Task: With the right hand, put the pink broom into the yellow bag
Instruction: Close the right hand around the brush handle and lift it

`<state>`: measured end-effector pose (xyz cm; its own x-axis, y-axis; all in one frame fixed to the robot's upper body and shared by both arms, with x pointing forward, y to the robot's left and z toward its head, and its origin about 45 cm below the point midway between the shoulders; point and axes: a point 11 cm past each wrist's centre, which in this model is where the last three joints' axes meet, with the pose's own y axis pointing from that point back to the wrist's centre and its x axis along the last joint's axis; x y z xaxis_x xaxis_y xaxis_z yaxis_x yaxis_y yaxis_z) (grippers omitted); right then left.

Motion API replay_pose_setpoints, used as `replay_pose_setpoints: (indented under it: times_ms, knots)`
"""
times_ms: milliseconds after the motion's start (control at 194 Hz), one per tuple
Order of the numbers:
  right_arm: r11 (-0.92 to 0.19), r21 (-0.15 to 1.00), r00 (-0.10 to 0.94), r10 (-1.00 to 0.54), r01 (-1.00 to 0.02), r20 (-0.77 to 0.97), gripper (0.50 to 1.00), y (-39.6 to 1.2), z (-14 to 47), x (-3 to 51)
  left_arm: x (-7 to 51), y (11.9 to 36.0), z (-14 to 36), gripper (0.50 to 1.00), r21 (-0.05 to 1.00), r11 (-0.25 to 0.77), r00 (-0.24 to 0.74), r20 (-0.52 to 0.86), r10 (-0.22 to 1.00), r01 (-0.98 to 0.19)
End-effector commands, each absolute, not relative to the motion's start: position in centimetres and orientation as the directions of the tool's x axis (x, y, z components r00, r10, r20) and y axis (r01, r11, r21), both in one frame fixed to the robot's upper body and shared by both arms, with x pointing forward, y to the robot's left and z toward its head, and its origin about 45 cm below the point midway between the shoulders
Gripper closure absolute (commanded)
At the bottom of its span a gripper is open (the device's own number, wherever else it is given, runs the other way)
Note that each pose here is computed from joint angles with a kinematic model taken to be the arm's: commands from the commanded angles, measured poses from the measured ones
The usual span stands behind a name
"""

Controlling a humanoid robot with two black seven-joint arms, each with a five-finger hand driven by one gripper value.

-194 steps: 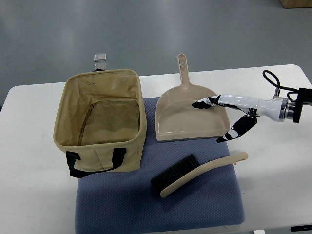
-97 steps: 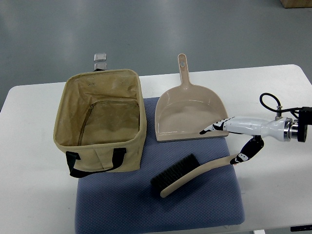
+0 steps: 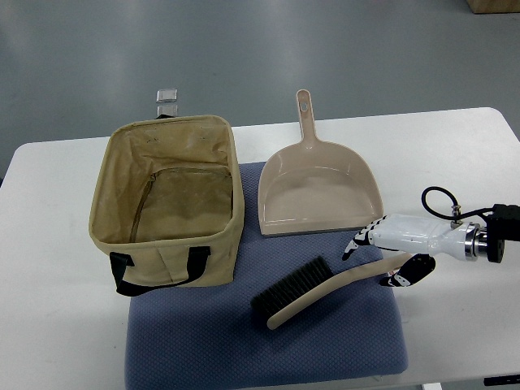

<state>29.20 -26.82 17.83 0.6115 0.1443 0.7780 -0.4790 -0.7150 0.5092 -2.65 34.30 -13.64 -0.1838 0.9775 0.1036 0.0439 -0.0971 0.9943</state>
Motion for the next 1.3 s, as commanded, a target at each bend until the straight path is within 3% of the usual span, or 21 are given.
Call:
replay_pose_setpoints:
  times_ms: [0,869,946,1029,1296]
  knots:
    - [-0.705,0.513,0.606,0.148,-0.490,0.782,0.834,-26.5,17.6,29.4,-2.6,34.3,-13.6,0.500,0.994,-0.097,-0.183,0.104,0.978,0.044]
    - [-0.682,0.544,0.588,0.204,-0.489,0.783,0.830,-26.5,16.2,28.8,-2.6,34.3,-13.6,0.500,0.994,-0.097,-0.185,0.103,0.977,0.044]
    - [-0.680,0.546,0.588,0.204,-0.490,0.783,0.863,-26.5,16.2,28.9,-2.6,34.3,-13.6,0.500,0.994,-0.097,-0.185,0.103,0.977,0.044]
    - [-0.679,0.546,0.583,0.210,-0.491,0.785,1.000,-26.5,16.2,28.9,-2.7,34.3,-13.6,0.500,0.994,-0.097,-0.183,0.104,0.978,0.045]
    - [-0.669,0.526,0.553,0.202,-0.524,0.808,1.000,-26.7,16.7,29.8,-2.6,34.3,-13.6,0.500,0.994,-0.097,-0.183,0.104,0.978,0.044]
